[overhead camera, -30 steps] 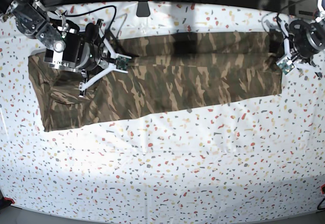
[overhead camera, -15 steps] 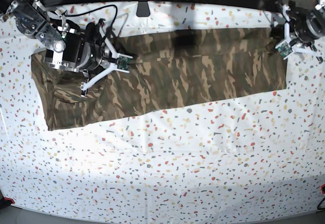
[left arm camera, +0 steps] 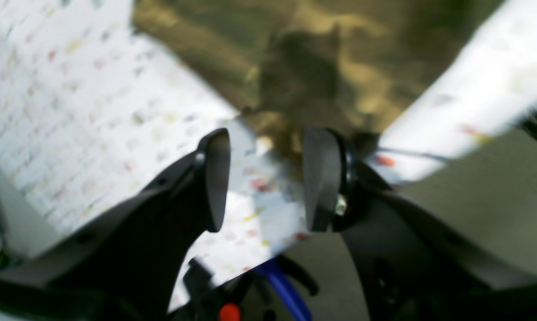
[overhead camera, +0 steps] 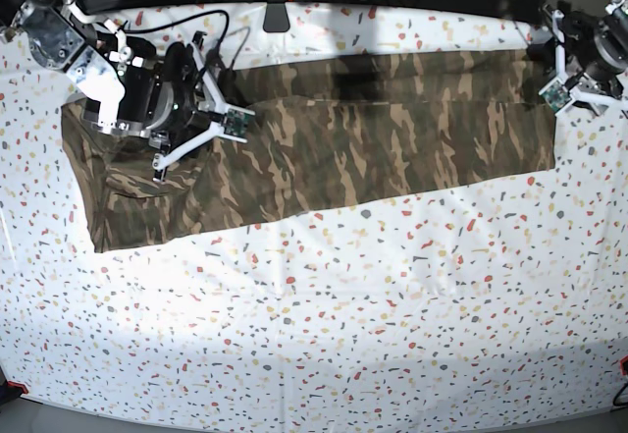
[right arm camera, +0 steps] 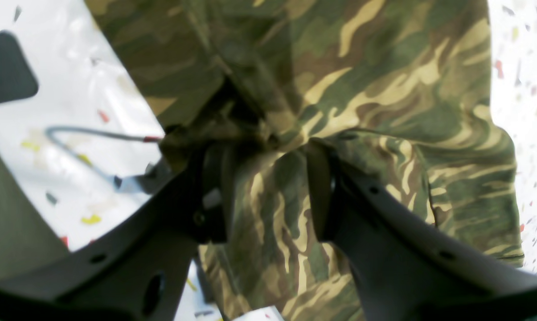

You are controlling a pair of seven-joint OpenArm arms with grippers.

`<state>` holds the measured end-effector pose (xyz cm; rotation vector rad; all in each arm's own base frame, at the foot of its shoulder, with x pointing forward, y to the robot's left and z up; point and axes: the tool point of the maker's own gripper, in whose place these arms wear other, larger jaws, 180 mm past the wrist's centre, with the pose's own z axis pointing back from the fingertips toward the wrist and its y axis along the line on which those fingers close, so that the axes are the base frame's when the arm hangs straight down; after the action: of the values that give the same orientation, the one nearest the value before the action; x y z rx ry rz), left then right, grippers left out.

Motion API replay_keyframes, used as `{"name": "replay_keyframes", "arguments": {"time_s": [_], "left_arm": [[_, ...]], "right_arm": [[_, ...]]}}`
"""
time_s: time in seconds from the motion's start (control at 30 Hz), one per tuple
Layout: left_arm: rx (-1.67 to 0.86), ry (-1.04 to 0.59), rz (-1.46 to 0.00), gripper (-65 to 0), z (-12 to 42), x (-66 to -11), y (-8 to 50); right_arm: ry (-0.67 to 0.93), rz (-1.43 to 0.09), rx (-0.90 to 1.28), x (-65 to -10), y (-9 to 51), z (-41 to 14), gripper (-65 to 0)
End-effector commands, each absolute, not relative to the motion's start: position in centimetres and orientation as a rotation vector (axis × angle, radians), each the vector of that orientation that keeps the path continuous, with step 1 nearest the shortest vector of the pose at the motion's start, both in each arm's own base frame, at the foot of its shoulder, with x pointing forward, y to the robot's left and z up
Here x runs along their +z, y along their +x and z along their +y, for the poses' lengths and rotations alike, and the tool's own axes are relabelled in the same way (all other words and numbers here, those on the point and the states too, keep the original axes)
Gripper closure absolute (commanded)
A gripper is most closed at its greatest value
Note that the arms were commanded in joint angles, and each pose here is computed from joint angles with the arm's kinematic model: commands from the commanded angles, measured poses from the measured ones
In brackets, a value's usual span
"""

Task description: Fold the T-shirt properly

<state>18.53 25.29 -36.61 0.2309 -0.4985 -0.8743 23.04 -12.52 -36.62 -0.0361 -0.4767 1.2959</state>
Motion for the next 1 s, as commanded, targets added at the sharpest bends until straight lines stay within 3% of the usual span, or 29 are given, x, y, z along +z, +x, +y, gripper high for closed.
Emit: {"name": "replay_keyframes", "arguments": {"time_s": [0.0,0.23,0.37,0.53,0.6,0.97], "left_arm": [[-0.872,0.294,-0.53,-26.5,26.2,-35.5,19.5],[-0.648,0.551,-0.72,-26.5,29.6,-31.3,23.8],[-0.537,0.375,-0.924,-26.5,24.4,-28.9,25.7],[-0.54,0.062,-1.135,-26.4,15.5,-25.0,25.9],[-0.532,-0.045,-1.154,-26.4,13.3,-24.8,25.4],[-0.391,-0.264,-1.135,-26.4,9.3,-25.5,24.4]], "right_arm": [[-0.041,-0.529,1.286,-35.6,24.0,-12.3,-26.3],[0.025,-0.632,1.281,-34.6,24.9,-9.6,-26.3],[0.056,-0.658,1.282,-34.3,24.7,-8.2,-26.3],[-0.035,-0.601,1.316,-34.2,24.2,-10.6,-26.3],[-0.068,-0.551,1.336,-34.4,23.3,-12.3,-26.3],[-0.119,-0.273,1.471,-34.9,15.3,-18.3,-26.3]]}}
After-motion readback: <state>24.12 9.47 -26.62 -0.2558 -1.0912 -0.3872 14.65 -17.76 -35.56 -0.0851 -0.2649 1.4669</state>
